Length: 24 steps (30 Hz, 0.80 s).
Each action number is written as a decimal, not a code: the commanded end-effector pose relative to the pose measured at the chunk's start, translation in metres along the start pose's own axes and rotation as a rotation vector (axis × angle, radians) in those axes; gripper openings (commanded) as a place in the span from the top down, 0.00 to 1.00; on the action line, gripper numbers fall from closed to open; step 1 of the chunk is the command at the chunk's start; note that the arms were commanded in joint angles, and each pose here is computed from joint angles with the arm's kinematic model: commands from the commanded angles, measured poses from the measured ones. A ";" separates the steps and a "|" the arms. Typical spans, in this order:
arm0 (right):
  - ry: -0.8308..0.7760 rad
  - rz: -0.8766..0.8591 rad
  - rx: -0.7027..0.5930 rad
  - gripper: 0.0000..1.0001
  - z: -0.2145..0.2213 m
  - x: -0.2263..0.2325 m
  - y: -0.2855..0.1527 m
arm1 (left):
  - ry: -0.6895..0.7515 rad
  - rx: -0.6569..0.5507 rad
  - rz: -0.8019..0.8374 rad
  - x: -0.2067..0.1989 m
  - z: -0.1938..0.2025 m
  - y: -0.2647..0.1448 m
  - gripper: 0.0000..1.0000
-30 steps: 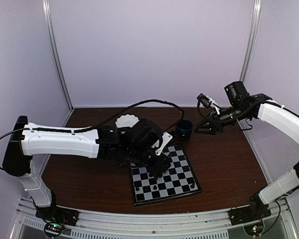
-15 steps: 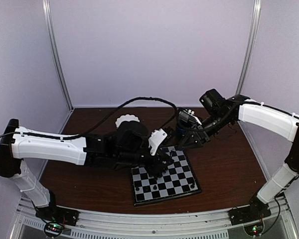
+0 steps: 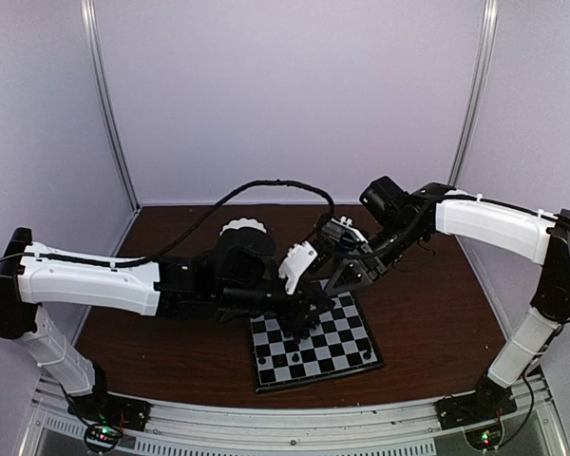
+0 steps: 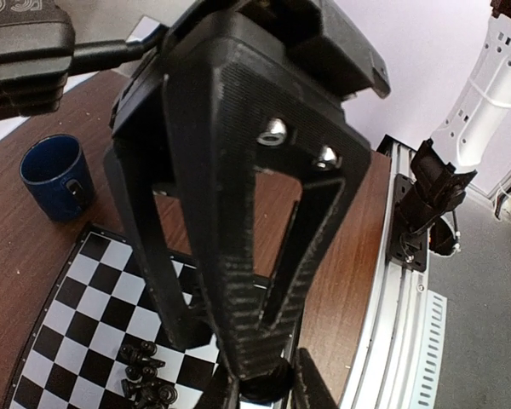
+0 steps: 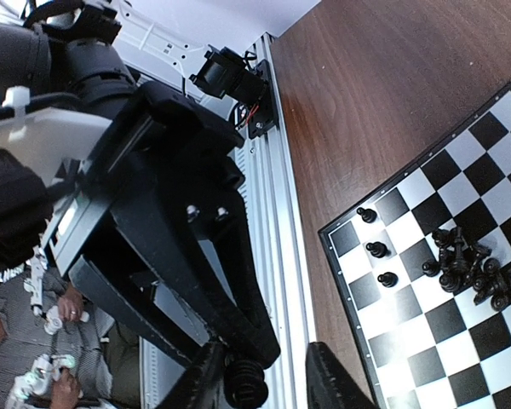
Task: Set up the chess pieces on the board
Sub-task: Pass from the left arm to the right, then place the queen at e8.
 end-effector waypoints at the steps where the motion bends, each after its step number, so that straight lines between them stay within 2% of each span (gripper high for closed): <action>1: -0.014 -0.053 -0.026 0.70 -0.007 0.007 0.000 | 0.026 -0.070 0.025 -0.005 -0.016 -0.008 0.83; 4: -0.016 -0.053 -0.032 0.80 -0.007 0.008 0.000 | 0.028 -0.066 0.019 -0.004 -0.015 -0.007 0.83; 8: -0.028 -0.035 -0.030 0.85 -0.008 0.009 -0.002 | 0.026 -0.058 0.001 -0.002 -0.014 -0.006 0.82; 12: -0.058 0.016 -0.017 0.90 -0.008 0.009 -0.005 | 0.010 -0.030 -0.070 0.008 -0.010 -0.005 0.67; 18: -0.154 0.132 0.032 0.91 0.002 0.009 -0.013 | -0.030 -0.047 -0.211 0.028 -0.001 -0.023 0.51; 24: -0.314 0.291 0.140 0.91 0.022 -0.007 -0.004 | -0.032 -0.132 -0.327 0.044 0.005 -0.070 0.43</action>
Point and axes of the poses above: each gripper's point midway between its finger pads, its own y axis out along the fingers, its own x axis along the line the jaws close on, z = x × y, the point moved 5 cm from there along -y, back along the fingers, and after that the axes turned 10 degrees about -y, right-handed, at the moved point
